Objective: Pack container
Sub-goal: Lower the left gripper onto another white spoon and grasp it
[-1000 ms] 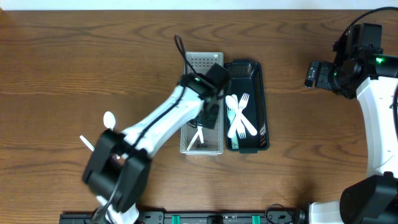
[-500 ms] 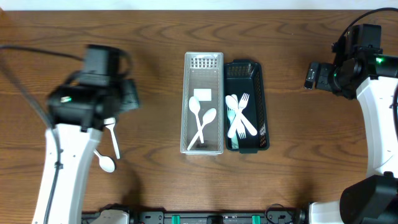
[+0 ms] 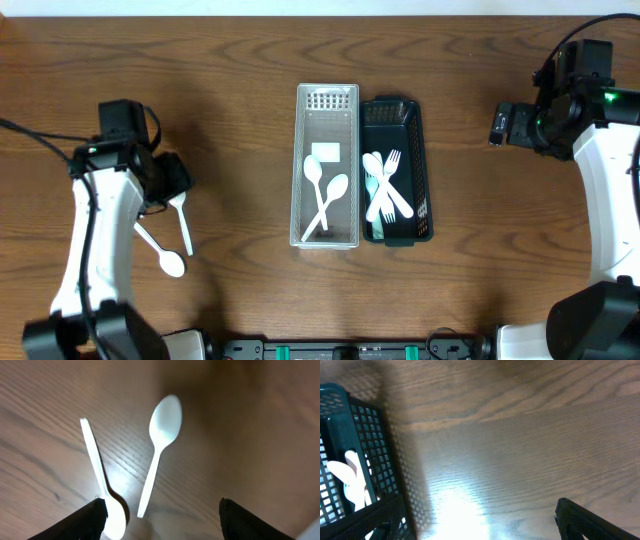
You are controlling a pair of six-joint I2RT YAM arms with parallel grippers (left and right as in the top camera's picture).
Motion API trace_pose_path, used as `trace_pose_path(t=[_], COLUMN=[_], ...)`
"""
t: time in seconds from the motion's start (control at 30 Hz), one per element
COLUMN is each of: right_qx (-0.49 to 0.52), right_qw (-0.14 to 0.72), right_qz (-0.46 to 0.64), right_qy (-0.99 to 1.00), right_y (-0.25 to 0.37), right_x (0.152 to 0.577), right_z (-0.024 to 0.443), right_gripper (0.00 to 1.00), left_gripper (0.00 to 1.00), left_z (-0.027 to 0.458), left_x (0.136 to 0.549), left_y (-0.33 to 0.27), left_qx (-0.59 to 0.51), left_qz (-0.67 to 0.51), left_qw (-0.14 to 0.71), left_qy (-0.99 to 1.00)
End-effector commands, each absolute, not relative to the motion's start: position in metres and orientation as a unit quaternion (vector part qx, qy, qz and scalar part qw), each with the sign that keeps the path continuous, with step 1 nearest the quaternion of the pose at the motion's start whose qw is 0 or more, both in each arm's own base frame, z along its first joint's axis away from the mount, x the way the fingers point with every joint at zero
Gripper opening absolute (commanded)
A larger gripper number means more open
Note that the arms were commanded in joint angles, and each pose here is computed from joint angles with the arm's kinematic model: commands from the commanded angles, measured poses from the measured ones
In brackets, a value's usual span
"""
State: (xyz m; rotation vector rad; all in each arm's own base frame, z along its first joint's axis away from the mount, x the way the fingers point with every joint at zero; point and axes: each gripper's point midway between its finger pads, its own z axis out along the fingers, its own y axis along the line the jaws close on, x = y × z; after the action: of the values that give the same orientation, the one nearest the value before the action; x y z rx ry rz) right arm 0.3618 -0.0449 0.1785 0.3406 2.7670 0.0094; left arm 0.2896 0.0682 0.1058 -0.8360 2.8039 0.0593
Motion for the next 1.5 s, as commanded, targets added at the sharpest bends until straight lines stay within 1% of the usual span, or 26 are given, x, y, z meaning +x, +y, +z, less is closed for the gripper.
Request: trace_pose_path(t=[0.0, 0.17, 0.3, 0.47, 0.63, 0.73, 0.83, 1.03, 1.1, 1.17, 1.27, 1.47], right_qx=[0.113, 0.113, 0.114, 0.114, 0.114, 0.114, 0.114, 0.114, 0.114, 0.114, 0.114, 0.114], right_qw=[0.169, 0.16, 0.157, 0.154, 0.149, 0.149, 0.149, 0.149, 0.149, 0.149, 0.149, 0.149], right_qz=[0.004, 0.004, 0.004, 0.004, 0.004, 0.004, 0.004, 0.004, 0.004, 0.004, 0.004, 0.004], right_qy=[0.979, 0.981, 0.981, 0.982, 0.982, 0.982, 0.982, 0.982, 0.982, 0.982, 0.982, 0.982], right_y=[-0.045, -0.044, -0.044, -0.044, -0.043, -0.043, -0.043, -0.043, -0.043, -0.043, -0.043, -0.043], right_x=[0.359, 0.354, 0.353, 0.351, 0.349, 0.349, 0.349, 0.349, 0.349, 0.349, 0.349, 0.349], right_z=[0.177, 0.176, 0.175, 0.175, 0.174, 0.174, 0.174, 0.174, 0.174, 0.174, 0.174, 0.174], right_gripper=[0.99, 0.99, 0.99, 0.99, 0.99, 0.99, 0.99, 0.99, 0.99, 0.99, 0.99, 0.99], left_gripper=[0.75, 0.75, 0.75, 0.76, 0.79, 0.8, 0.79, 0.78, 0.73, 0.66, 0.63, 0.44], left_z=[0.083, 0.053, 0.039, 0.024, 0.008, -0.001, -0.008, -0.02, -0.023, -0.027, -0.031, -0.036], left_x=[0.286, 0.282, 0.281, 0.281, 0.284, 0.286, 0.289, 0.287, 0.285, 0.28, 0.274, 0.26], left_y=[0.068, 0.068, 0.068, 0.068, 0.068, 0.068, 0.059, 0.054, 0.054, 0.052, 0.047, 0.044], left_qx=[-0.285, -0.285, -0.273, -0.273, -0.263, -0.254, -0.226, -0.223, -0.223, -0.223, -0.224, -0.224], left_qz=[0.014, 0.017, 0.019, 0.019, 0.02, 0.018, -0.01, -0.021, -0.021, -0.025, -0.034, -0.034], left_qw=[0.081, 0.042, 0.021, 0.004, -0.007, -0.015, -0.02, -0.036, -0.042, -0.051, -0.061, -0.078], left_qy=[0.955, 0.957, 0.962, 0.962, 0.964, 0.967, 0.974, 0.974, 0.974, 0.973, 0.972, 0.971])
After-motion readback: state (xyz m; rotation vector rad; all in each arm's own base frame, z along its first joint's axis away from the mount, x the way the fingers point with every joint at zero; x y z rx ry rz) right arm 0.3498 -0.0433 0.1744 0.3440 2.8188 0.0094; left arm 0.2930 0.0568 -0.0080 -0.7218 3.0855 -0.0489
